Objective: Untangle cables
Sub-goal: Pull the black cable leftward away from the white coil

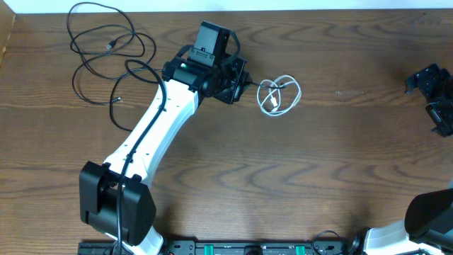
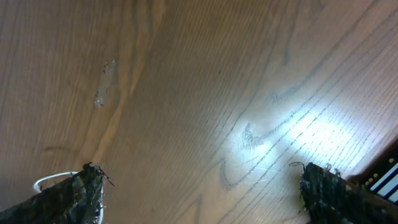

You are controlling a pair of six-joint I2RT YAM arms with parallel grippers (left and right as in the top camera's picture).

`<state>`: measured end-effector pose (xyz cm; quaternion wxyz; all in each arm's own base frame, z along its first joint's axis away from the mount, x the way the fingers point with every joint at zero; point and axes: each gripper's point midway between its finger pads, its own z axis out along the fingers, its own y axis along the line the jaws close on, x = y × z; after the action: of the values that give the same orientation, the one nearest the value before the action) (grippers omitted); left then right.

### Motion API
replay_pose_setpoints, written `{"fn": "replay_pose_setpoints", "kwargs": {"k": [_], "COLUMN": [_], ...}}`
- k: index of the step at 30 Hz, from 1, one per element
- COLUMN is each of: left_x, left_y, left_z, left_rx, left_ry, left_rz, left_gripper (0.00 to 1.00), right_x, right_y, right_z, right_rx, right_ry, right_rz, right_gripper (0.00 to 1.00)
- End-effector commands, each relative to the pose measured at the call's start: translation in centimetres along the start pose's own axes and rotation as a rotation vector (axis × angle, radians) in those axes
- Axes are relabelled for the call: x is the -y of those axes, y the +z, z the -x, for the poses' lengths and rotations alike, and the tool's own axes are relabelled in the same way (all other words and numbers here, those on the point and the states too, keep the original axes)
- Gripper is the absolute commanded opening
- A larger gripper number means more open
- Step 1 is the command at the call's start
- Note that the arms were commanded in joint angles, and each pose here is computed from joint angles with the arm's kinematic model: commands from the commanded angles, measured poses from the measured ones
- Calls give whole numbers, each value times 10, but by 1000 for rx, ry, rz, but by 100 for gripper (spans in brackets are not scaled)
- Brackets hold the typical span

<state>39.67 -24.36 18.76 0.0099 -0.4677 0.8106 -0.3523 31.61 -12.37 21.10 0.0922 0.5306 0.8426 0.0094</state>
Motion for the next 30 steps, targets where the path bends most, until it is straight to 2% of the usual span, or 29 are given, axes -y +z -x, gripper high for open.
{"fn": "replay_pose_setpoints", "kwargs": {"k": [1,6,10,12,14,16,18,22,25,26,28,30], "left_x": [-7,-7,-13,-28,-28,-27,-42,-50,-50,-52,-34,-14], "left_y": [-9,-19,-24,-28,-30,-27,-28,-30,-28,-30,-44,-55], "left_z": [6,-8,26,19,8,22,45,12,26,10,-41,-64], "left_rx": [4,-178,-71,-125,-191,-110,32,-145,-57,-148,-460,-616], "left_ry": [-17,-66,-53,-99,-89,-67,-66,-70,-50,-81,-117,-84], "left_rz": [29,25,37,95,91,90,149,180,183,189,120,36], "left_gripper": [8,8,8,8,8,8,8,8,8,8,8,8], "right_x": [1,1,1,1,1,1,1,1,1,1,1,1], "right_y": [0,0,0,0,0,0,0,0,0,0,0,0], "right_z": [0,0,0,0,0,0,0,0,0,0,0,0], "right_rx": [3,3,3,4,4,3,3,3,3,3,3,3], "right_ry": [10,10,10,10,10,10,10,10,10,10,10,10], "right_rz": [-4,-4,-4,-4,-4,-4,-4,-4,-4,-4,-4,-4], "right_gripper": [99,99,99,99,99,99,99,99,99,99,99,99]}}
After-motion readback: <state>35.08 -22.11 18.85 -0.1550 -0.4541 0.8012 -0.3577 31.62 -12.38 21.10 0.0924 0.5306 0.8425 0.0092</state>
